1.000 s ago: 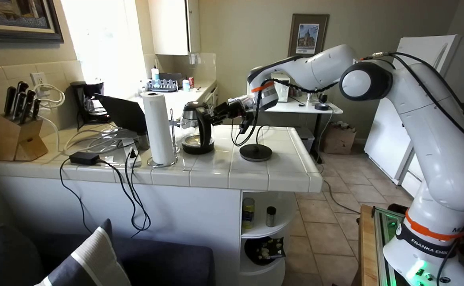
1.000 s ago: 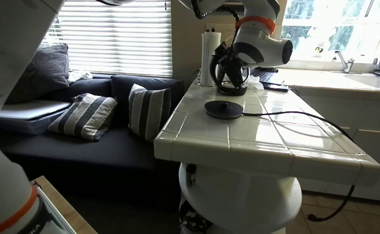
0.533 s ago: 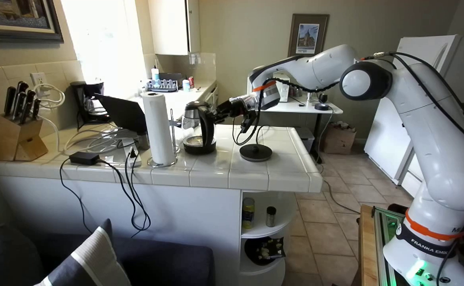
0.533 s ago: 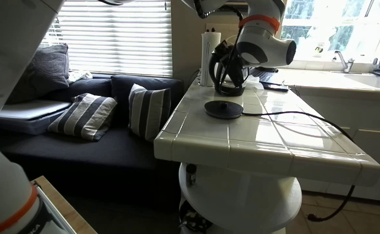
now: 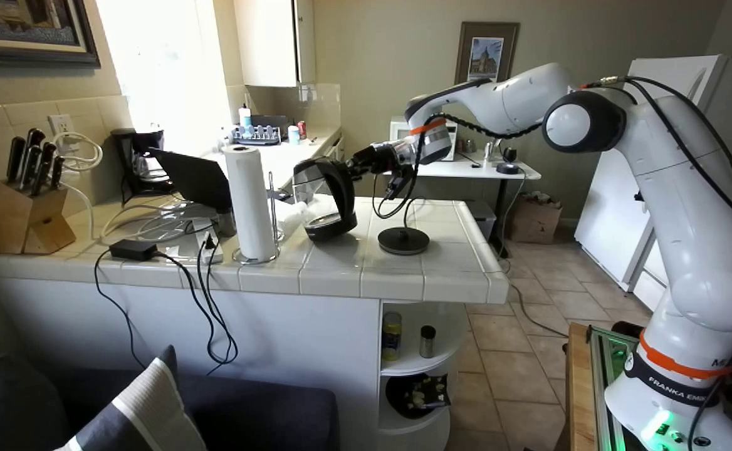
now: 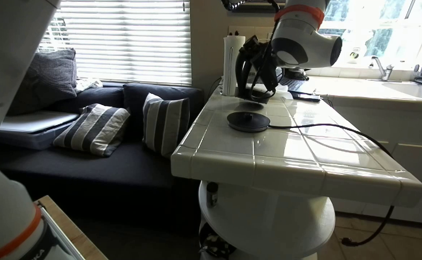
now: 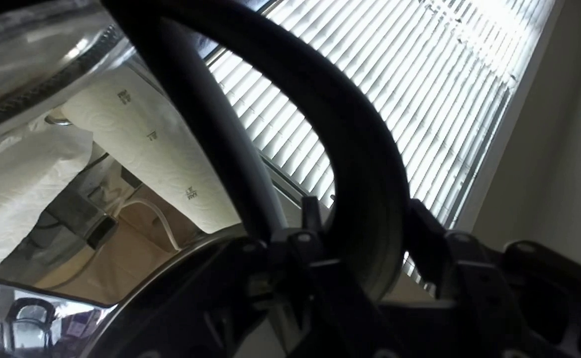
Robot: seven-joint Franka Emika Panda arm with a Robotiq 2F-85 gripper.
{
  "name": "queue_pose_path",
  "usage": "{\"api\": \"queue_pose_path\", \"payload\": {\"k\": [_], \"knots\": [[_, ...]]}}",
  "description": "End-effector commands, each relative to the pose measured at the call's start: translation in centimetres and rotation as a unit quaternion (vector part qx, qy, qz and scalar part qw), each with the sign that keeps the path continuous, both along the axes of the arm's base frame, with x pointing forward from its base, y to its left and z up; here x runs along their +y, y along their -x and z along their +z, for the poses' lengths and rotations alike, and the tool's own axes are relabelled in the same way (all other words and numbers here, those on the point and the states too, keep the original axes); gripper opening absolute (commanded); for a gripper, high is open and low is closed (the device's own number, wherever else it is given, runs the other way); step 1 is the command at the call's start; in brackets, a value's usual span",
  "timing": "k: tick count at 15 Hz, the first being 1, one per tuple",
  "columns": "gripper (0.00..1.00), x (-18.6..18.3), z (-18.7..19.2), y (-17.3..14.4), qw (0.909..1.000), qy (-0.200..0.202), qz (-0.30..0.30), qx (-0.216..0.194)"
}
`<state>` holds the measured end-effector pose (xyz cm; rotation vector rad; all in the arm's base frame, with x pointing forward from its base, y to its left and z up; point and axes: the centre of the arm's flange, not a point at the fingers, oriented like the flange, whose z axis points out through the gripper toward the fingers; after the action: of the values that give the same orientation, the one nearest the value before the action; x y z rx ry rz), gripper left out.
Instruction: Put the kettle on the stand
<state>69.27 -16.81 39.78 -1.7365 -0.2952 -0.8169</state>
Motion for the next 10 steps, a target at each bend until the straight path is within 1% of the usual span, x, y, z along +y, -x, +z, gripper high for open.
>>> {"api": "queue_pose_path", "payload": {"k": [1,4,6,8,10], "knots": [[0.20,-0.6,1.6,1.9,0.9993,-0.022,-0.002,-0.030],[0.20,-1.2,1.5,2.3,0.9991,-0.025,0.000,-0.036],[0.20,-1.3,1.9,3.1,0.9987,-0.023,0.007,-0.044],[0.20,-1.3,2.8,4.5,0.9980,-0.018,0.010,-0.060],[0.20,-1.3,4.2,6.3,0.9960,-0.012,0.012,-0.087]]}}
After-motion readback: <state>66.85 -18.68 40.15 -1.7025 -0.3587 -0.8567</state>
